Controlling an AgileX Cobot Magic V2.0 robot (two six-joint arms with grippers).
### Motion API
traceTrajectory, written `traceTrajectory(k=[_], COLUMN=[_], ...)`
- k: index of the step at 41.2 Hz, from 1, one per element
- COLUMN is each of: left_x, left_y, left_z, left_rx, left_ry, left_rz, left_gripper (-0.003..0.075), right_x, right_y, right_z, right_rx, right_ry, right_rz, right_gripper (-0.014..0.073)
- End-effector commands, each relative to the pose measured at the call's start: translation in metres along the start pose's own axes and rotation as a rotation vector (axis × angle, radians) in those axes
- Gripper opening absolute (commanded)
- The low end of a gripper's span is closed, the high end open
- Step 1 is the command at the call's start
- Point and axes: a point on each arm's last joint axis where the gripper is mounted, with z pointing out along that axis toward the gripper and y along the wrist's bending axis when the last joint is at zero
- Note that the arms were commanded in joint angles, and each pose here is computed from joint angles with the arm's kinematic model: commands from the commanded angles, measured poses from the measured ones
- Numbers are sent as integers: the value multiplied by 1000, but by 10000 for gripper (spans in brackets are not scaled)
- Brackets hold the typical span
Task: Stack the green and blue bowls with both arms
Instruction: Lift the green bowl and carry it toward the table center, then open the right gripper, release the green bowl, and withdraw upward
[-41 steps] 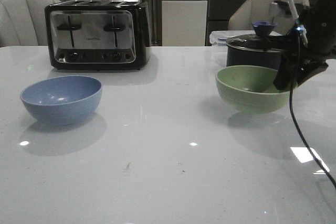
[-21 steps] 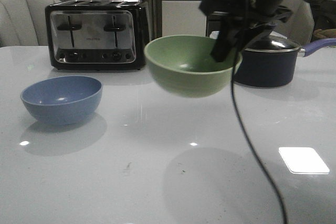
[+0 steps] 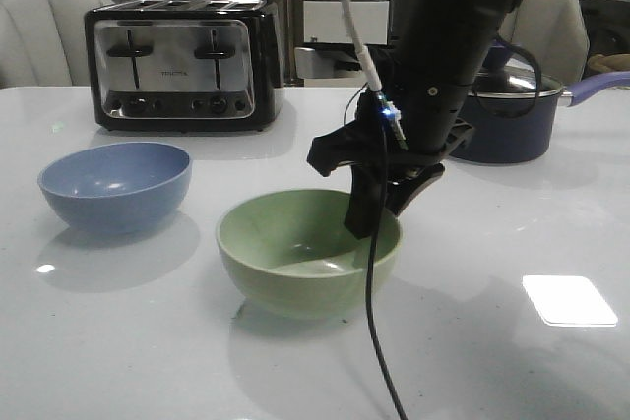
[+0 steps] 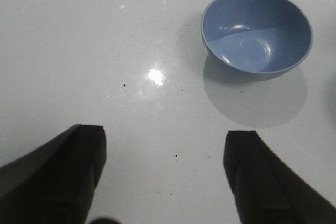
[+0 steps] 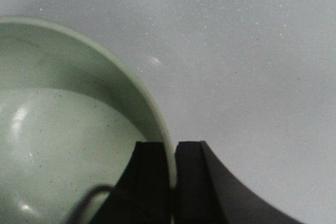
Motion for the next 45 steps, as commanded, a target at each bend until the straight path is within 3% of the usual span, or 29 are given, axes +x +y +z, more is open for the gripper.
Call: traceTrajectory(k=[1,10,17,28,45], left_x=[-17,-17,-17,-17,-18], left_y=[-1,-1,-1,-2,-1], left_z=[-7,-7,-7,-7,-7], left_rx=[8,8,8,12,12], left_ry=[-113,-113,-113,-113,-117], left_rz=[-2,-2,-2,-7,-7], left_gripper=[529,529,529,529,529], right_x=[-11,-16,-5,57,166], right_y=[1,8,21,39,57], right_z=[-20,-59,-113,-182,-215], right_rx=[17,26,36,63,59], right_ry=[-89,-181,-306,-470,-565], right_rz=[-22,-38,-59,-89,-104], right_gripper=[151,474,467,466,466])
